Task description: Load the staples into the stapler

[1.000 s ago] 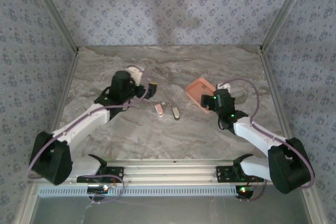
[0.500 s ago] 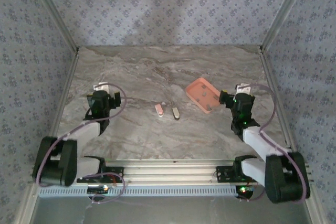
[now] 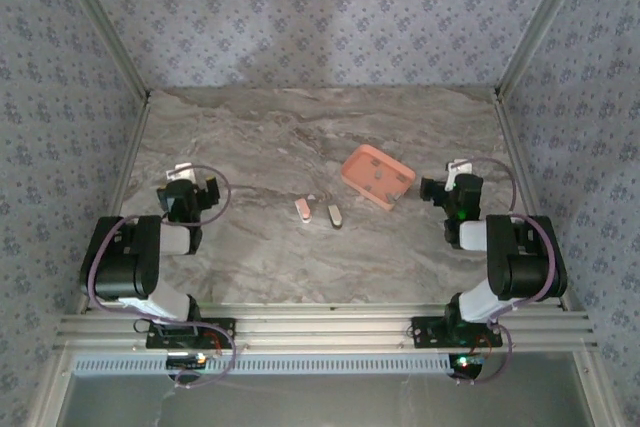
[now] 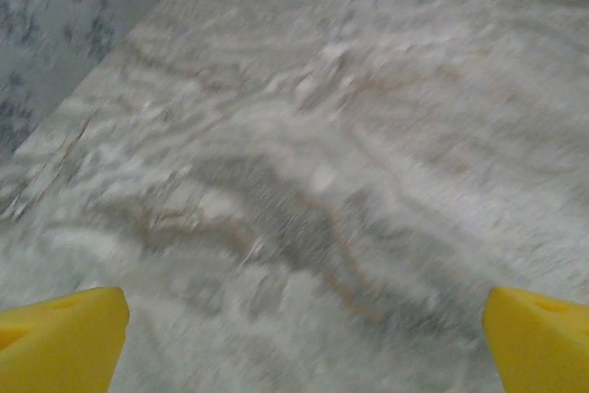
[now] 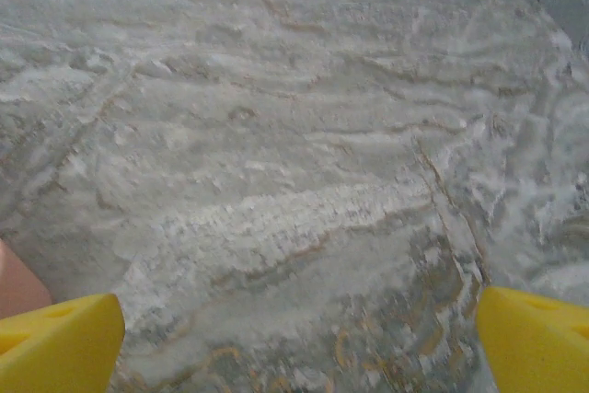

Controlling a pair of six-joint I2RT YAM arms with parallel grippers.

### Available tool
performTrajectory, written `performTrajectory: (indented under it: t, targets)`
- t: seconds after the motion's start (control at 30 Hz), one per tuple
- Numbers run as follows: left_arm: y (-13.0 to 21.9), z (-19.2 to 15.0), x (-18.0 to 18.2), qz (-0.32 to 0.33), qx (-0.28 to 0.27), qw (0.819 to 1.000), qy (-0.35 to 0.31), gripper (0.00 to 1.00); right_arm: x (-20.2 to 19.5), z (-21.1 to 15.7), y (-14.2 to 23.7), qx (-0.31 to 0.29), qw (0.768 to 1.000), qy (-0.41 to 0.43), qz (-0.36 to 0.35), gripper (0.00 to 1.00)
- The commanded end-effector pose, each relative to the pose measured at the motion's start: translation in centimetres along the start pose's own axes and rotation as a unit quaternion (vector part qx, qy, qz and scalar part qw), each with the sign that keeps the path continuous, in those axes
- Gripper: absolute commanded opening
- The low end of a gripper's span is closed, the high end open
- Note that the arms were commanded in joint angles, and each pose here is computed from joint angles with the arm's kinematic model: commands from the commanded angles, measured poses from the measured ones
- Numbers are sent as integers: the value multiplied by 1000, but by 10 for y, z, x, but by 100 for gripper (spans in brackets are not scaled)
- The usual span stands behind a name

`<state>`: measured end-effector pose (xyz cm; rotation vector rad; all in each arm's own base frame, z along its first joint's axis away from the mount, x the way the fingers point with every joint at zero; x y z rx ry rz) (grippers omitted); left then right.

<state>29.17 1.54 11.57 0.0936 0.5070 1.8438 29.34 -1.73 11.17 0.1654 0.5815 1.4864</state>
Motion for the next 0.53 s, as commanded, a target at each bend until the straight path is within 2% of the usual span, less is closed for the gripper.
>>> performTrajectory:
  t: [0.0, 0.5]
  targets:
    - [-3, 12, -6, -10, -11, 1000, 5, 99, 1, 13, 0, -42, 999, -3, 25, 100]
    - [-3, 13, -7, -17, -15, 1000, 2, 99, 2, 13, 0, -44, 999, -2, 23, 100]
Point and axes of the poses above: each hand's point on the last joint's axis, 136 mm out from that joint toward the fingers, its own y axis back along the fingers, its own x axis along the line the jaws close on, z = x × y, the point moved 10 cm from there along y, back along the fingers, and after that the axes turned 14 degrees about y, right-handed, at the moved point
